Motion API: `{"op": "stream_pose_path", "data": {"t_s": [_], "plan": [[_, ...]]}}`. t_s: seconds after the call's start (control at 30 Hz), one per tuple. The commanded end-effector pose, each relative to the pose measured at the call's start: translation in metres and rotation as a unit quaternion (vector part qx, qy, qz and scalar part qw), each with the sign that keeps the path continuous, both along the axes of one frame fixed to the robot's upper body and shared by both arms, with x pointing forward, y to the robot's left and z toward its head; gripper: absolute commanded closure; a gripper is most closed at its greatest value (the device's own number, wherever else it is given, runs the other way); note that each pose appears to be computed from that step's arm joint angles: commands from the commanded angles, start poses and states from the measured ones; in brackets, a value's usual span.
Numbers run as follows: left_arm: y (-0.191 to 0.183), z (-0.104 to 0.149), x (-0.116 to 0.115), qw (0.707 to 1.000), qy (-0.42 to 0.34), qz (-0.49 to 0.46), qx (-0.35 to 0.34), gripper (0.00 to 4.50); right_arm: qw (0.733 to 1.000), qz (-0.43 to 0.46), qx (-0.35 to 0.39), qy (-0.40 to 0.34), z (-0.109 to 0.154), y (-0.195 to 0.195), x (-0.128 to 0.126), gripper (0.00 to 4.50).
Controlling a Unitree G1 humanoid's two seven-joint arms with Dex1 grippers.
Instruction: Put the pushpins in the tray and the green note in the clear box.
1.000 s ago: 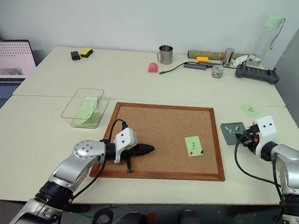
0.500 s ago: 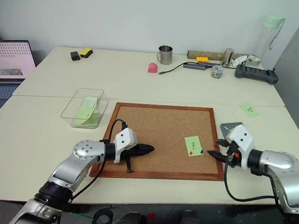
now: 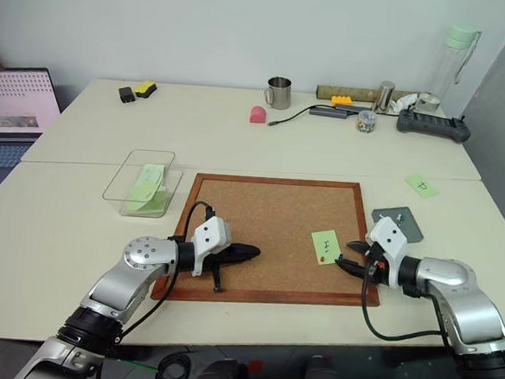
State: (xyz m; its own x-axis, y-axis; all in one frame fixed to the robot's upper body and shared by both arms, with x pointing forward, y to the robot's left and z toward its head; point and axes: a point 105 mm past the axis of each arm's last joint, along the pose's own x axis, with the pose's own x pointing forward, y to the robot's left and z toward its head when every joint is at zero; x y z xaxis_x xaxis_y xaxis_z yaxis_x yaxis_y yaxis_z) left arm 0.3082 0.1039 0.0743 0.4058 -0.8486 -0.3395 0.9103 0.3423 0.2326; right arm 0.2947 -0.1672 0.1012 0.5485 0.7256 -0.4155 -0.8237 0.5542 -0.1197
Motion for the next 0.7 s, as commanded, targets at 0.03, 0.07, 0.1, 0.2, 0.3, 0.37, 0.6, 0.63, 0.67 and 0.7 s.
{"op": "stream_pose_path", "data": {"t_s": [0.03,0.07,0.1,0.2,0.3,0.37,0.6,0.63,0.67,0.7], "plan": [[0.012,-0.022,-0.006,0.999,0.035,0.008,0.039,4.50,1.000,0.008,0.005,-0.018,0.006,0.004,0.003,2.47],[0.012,-0.022,-0.006,0.999,0.035,0.007,0.040,4.50,1.000,0.008,0.006,-0.016,0.005,0.004,0.003,2.62],[0.012,-0.022,-0.006,0.999,0.034,0.007,0.040,4.50,1.000,0.008,0.006,-0.015,0.004,0.004,0.003,2.86],[0.012,-0.021,-0.006,0.999,0.033,0.007,0.041,4.50,1.000,0.007,0.006,-0.013,0.002,0.004,0.003,3.46],[0.012,-0.021,-0.006,0.999,0.033,0.007,0.041,4.50,1.000,0.008,0.005,-0.012,0.002,0.004,0.003,4.16],[0.012,-0.021,-0.006,0.999,0.033,0.007,0.041,4.50,1.000,0.009,0.004,-0.012,0.002,0.004,0.002,4.48],[0.013,-0.022,-0.006,0.998,0.035,0.009,0.042,4.50,0.999,0.022,0.028,-0.022,0.017,0.010,-0.002,4.48],[0.013,-0.023,-0.006,0.998,0.035,0.009,0.042,4.50,0.999,0.023,0.031,-0.023,0.019,0.010,-0.002,4.48],[0.013,-0.023,-0.006,0.998,0.035,0.009,0.043,4.50,0.999,0.024,0.035,-0.023,0.021,0.010,-0.003,4.48],[0.013,-0.023,-0.007,0.998,0.035,0.009,0.043,4.50,0.999,0.024,0.040,-0.022,0.023,0.011,-0.004,4.48]]}}
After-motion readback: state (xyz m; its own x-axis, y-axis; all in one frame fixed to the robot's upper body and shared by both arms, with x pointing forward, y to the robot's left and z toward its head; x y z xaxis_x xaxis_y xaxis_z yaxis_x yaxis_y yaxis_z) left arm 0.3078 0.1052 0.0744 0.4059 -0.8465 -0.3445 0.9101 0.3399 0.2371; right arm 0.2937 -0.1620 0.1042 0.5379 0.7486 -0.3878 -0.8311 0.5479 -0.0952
